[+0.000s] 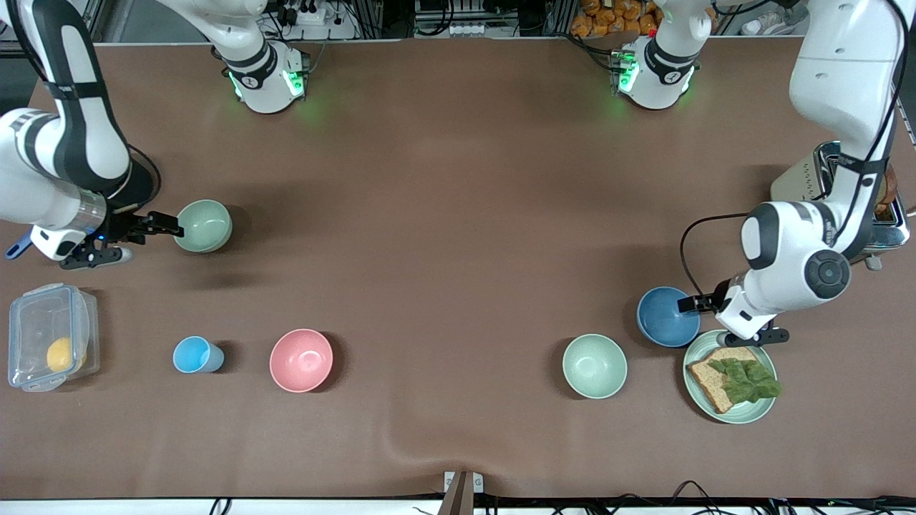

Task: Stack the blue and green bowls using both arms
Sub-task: 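Grasp the green and blue bowl rims with the right and left grippers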

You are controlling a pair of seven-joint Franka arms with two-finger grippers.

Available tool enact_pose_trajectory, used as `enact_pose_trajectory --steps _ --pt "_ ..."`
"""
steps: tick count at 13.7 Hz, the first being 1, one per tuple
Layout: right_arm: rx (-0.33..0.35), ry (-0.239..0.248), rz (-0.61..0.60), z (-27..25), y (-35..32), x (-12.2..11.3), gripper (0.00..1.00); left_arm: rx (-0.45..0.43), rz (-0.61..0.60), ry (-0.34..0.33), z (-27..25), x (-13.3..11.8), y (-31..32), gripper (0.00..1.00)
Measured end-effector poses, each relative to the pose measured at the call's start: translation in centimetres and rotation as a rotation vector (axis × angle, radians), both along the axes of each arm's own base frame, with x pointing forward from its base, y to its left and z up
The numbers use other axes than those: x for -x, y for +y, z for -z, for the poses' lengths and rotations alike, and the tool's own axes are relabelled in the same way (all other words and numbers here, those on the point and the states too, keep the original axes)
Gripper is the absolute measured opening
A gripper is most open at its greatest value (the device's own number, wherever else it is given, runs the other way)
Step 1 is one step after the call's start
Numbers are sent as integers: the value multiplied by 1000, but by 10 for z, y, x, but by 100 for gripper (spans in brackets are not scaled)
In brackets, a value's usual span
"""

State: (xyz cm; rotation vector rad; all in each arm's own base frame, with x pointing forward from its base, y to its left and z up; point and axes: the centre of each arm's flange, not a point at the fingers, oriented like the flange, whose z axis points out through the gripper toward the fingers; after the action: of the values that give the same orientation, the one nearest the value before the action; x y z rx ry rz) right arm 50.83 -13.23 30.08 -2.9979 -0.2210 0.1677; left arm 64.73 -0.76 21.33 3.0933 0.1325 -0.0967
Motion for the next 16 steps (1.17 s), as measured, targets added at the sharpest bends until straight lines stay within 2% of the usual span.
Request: enact_pose_trajectory --steps 4,8,10,11,13,16 --pt "-10 -6 -26 25 -29 16 100 3 6 -20 4 -10 -5 95" --pt "-61 -29 -55 61 -50 26 100 3 7 -26 3 -13 -6 56" --pt "-88 -24 -43 79 -59 32 96 3 8 -30 1 -15 -6 35" --pt "-92 -22 -40 85 -60 34 89 3 8 -33 0 -16 -6 23" --pt "-90 -25 -35 90 -59 37 65 3 7 -46 -7 -19 -5 5" --pt "-90 -27 -41 91 -57 37 30 -2 5 -40 -34 -19 -2 5"
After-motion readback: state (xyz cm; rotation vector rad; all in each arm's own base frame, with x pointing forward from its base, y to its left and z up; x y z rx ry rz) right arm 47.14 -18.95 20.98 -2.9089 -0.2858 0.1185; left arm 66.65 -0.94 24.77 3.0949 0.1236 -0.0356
